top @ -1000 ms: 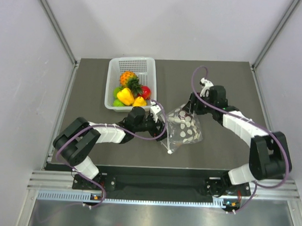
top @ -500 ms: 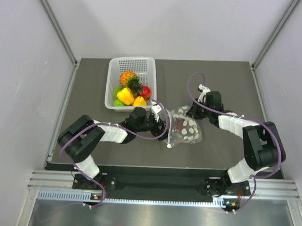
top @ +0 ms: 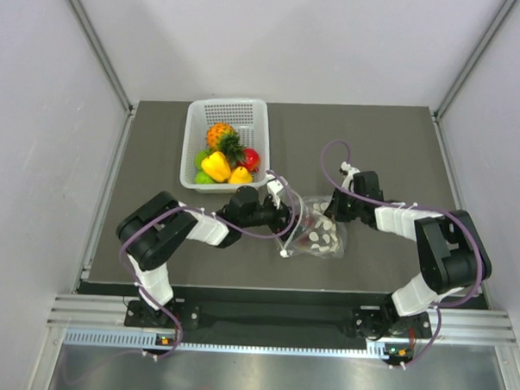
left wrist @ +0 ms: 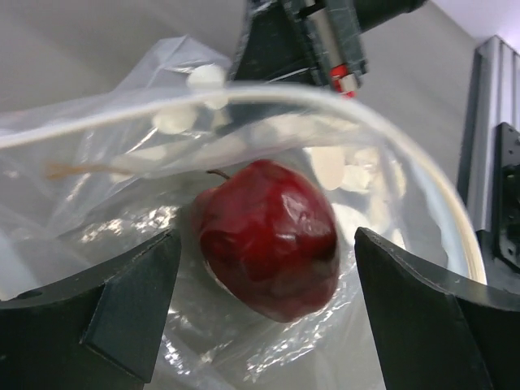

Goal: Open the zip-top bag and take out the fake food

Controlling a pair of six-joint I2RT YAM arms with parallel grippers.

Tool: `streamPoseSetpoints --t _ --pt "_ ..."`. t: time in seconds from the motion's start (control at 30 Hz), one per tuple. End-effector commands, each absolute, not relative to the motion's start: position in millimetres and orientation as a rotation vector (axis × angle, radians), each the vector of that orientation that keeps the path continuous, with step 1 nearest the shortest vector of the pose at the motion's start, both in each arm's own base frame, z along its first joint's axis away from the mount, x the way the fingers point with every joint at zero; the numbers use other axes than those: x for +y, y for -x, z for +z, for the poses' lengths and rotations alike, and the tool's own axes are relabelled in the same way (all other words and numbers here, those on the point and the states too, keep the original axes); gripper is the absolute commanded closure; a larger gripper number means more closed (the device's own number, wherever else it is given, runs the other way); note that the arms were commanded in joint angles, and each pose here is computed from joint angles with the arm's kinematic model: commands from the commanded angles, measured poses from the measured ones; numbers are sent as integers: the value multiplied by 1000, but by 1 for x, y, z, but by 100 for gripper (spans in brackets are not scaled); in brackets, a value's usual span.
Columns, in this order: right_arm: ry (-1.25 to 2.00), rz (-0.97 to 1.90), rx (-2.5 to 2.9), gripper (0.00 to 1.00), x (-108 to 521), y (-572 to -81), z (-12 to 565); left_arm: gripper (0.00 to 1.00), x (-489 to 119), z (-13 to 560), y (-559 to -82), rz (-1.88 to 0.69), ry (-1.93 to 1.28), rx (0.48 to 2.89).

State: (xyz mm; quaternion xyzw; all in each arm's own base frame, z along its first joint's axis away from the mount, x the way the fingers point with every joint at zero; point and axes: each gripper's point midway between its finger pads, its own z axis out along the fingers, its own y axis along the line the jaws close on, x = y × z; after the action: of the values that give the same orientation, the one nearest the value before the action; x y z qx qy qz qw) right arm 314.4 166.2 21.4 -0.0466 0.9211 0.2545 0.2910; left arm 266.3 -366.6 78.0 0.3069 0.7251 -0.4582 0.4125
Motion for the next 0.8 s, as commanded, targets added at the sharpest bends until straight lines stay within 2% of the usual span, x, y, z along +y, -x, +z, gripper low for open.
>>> streamPoseSetpoints --t 0.0,0.5,0.57,0.63,0.67,0.7,0.77 --pt "148 679 2433 100 171 -318 24 8 -388 107 -260 -1241 -800 1691" --pt "162 707 2436 100 179 -312 21 8 -415 87 -254 -1274 -827 1744" --pt "159 711 2436 100 180 -311 21 16 -419 81 -253 -1262 -837 1769" --pt "159 721 2434 100 181 -310 21 29 -420 76 -253 -1245 -850 1787" --pt "157 723 2434 100 181 -310 21 42 -419 72 -252 -1238 -856 1806" --pt "157 721 2433 100 181 -309 22 50 -418 70 -252 -1229 -857 1815" --pt "159 720 2432 100 180 -308 22 60 -415 68 -252 -1205 -860 1831"
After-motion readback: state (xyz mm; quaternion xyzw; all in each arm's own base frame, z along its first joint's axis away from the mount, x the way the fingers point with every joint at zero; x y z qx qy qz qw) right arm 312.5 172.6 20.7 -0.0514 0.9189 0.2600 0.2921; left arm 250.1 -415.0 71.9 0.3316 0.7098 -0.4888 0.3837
